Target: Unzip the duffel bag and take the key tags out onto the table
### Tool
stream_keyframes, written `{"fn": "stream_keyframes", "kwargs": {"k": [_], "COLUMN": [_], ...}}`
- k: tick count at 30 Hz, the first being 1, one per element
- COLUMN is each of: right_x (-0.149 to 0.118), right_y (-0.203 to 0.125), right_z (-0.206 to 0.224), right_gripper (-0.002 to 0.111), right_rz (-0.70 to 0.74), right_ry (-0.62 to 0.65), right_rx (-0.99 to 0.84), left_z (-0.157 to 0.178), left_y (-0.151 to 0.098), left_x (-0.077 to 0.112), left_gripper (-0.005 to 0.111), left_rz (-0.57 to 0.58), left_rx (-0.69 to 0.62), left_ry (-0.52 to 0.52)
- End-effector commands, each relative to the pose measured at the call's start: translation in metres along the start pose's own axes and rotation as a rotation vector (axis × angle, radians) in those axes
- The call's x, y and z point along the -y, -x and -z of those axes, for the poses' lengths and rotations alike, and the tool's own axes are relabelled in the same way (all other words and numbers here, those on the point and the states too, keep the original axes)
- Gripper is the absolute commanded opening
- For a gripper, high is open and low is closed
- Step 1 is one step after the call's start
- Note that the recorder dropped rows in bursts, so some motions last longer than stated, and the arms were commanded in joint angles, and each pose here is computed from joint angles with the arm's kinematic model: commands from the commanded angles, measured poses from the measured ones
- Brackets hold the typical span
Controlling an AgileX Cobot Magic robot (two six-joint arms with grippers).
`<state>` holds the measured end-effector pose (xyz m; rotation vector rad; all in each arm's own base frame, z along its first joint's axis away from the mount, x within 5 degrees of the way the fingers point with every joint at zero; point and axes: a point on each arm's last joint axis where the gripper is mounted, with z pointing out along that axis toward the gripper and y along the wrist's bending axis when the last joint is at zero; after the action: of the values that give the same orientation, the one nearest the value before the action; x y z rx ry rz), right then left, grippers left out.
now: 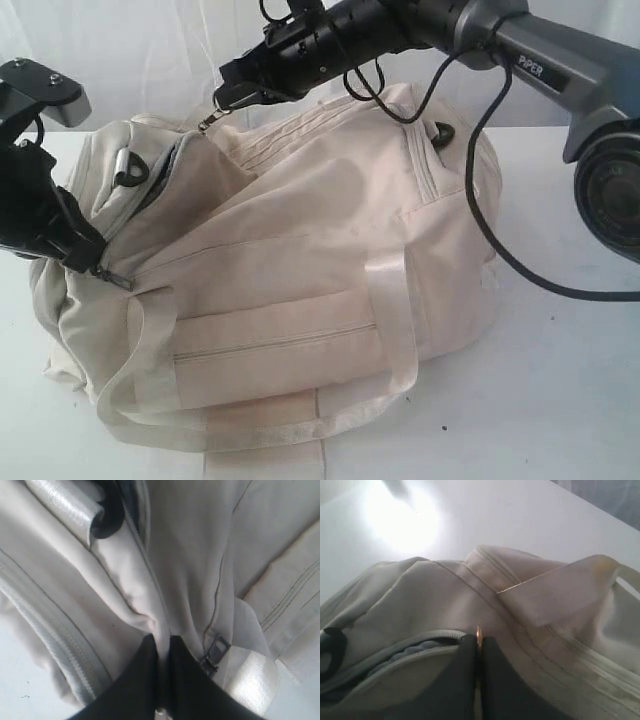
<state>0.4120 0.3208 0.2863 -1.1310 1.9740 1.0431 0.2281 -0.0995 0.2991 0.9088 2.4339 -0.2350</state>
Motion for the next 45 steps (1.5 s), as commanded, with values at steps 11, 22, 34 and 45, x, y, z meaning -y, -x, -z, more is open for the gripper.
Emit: {"fn": "stream_keyframes", "kwargs": {"k": [11, 22, 34, 45], "right_x": [0.033, 0.033, 0.009, -0.027], "right_y": [0.009, 0.009, -0.003, -0.012], "right_z": [0.047, 0.047, 0.007, -0.034], "right_gripper": [0.0, 0.0, 0.0, 0.0], "right_rz": [-0.057, -0.057, -0.072, -0.048], "right_ry": [-0.02, -0.023, 0.073, 0.165], "right_rx": [0.108, 0.111, 0.03, -0.037], "left_z": [0.002, 0.002, 0.007, 0.014], "left_y": [-0.008, -0.005, 0.006, 0.003], "left_x": [0.006, 0.004, 0.007, 0.017], "left_gripper": [0.0, 0.0, 0.0, 0.009], "left_rz": [0.013, 0.019, 0.071, 0.085], "left_rx": [-0.07, -0.031, 0.103, 0.089], "left_ry": [-0.045, -0.032, -0.045, -0.146]}}
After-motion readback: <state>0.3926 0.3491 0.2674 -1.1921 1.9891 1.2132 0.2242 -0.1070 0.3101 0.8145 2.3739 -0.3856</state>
